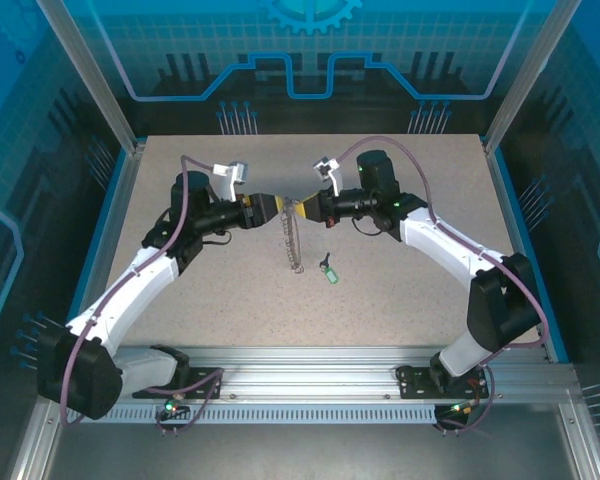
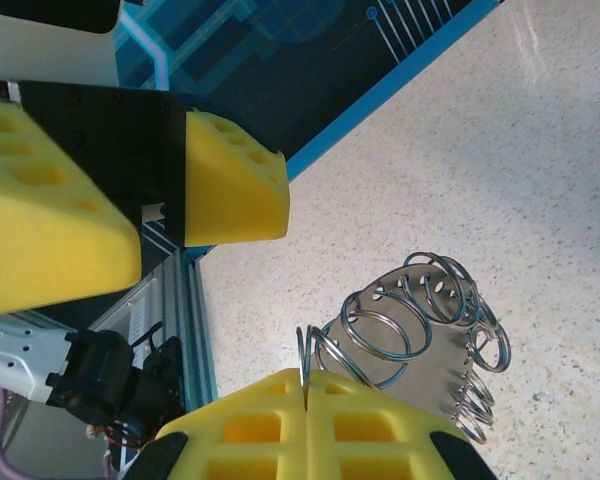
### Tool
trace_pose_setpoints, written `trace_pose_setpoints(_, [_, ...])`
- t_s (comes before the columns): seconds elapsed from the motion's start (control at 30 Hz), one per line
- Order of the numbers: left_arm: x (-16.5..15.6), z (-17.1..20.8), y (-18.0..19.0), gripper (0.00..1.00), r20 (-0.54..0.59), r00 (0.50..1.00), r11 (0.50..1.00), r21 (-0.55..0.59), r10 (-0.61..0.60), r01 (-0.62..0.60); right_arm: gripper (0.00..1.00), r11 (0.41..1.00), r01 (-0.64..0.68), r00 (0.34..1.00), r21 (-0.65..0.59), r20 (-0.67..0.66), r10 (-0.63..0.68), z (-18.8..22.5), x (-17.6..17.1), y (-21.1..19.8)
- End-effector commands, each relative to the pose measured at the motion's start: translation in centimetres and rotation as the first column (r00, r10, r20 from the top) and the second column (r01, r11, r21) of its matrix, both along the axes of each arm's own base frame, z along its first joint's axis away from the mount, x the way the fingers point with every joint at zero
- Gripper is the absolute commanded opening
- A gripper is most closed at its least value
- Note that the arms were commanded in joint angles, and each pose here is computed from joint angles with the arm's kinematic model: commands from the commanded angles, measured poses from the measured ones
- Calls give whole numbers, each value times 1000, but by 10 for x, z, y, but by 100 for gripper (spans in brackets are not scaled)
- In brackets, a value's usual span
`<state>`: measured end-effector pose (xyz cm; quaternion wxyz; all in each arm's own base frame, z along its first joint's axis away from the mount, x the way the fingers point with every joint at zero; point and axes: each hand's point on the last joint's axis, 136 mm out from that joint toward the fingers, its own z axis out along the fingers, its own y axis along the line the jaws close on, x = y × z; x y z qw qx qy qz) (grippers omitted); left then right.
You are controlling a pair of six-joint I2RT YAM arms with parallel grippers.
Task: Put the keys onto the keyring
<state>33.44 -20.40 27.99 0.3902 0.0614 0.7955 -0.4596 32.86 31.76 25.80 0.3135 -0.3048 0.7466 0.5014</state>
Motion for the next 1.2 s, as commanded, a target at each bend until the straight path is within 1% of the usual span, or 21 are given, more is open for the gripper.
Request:
trace_pose_setpoints(0.0, [-3,5,-8,53,35,997,997,-43,-65,67,0,995,-78,995,66,64,74,24,-11,-1])
trace_pose_setpoints(0.1, [-6,6,-14,48,42,994,992,-75,-102,105,0,991,-111,993,80,57,107,26,-16,1])
trace_pose_setpoints(0.33, [-12,7,-23,47,62,984,977,-125,-165,171,0,988,-130,991,89,40,127,26,-19,2])
trace_pose_setpoints(0.43, [-13,5,-26,45,61,983,975,-124,-176,182,0,987,-133,991,92,33,131,25,-19,3])
trace_pose_setpoints(0.67, [-17,7,-33,34,75,977,969,-133,-202,210,0,987,-128,992,96,18,127,23,-18,4])
trace_pose_setpoints(0.87, [-19,3,-38,31,69,973,965,-130,-219,226,0,988,-123,992,96,13,122,21,-17,4])
trace_pose_setpoints(1.07, [-25,1,-42,24,70,967,959,-127,-247,254,0,989,-119,993,91,3,119,18,-16,4])
trace_pose_setpoints(1.17, [-29,-1,-44,22,70,960,953,-120,-271,278,0,988,-123,992,93,-1,123,17,-15,5])
